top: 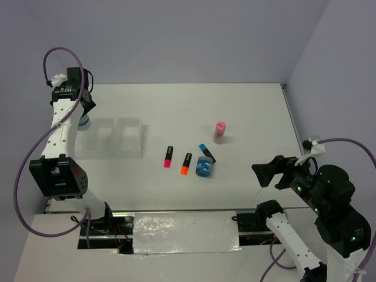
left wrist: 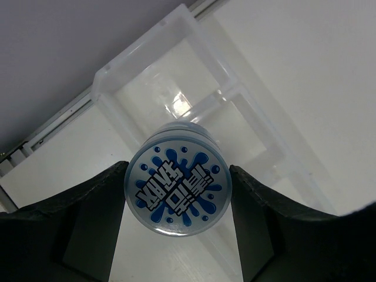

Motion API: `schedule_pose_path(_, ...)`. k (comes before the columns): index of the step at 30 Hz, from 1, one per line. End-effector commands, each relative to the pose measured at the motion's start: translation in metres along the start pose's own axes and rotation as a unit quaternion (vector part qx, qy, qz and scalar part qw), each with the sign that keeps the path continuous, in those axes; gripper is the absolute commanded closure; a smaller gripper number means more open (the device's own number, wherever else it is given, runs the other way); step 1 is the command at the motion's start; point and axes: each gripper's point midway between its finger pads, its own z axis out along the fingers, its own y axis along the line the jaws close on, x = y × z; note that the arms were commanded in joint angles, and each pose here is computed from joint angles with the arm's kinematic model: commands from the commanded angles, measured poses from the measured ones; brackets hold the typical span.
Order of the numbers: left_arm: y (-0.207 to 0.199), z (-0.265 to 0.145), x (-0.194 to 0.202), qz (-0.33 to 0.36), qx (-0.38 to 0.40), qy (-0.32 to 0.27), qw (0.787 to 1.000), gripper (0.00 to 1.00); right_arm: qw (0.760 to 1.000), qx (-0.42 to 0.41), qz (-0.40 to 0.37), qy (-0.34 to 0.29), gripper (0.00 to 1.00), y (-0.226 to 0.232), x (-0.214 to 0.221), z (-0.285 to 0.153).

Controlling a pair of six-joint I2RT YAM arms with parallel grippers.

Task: Sort the stationery into containers
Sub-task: Place the stationery in the storage box.

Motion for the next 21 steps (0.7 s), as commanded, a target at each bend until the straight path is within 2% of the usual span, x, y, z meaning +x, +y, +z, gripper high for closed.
schedule_pose_path(1,0.012,0.016,-0.011,-0.039,-0.022,0.0,0.999,1.0,0.999,-0.038,-0.015,-0.009,0.0,0.015,-0.016,0.014)
schedule_pose_path(9,0.032,0.049,-0.015,-0.077,-0.054,0.007,0.996,1.0,0.998,-0.057,-0.015,0.017,0.0,0.021,-0.008,0.025)
schedule_pose_path(16,0.035,0.075,-0.008,-0.079,-0.089,0.021,0.993,1.0,0.997,-0.065,-0.012,0.035,0.0,0.022,-0.001,0.033)
schedule_pose_path(21,0.038,0.085,-0.014,-0.088,-0.11,0.006,0.99,1.0,0.996,-0.073,-0.011,0.043,0.0,0.025,0.0,0.038)
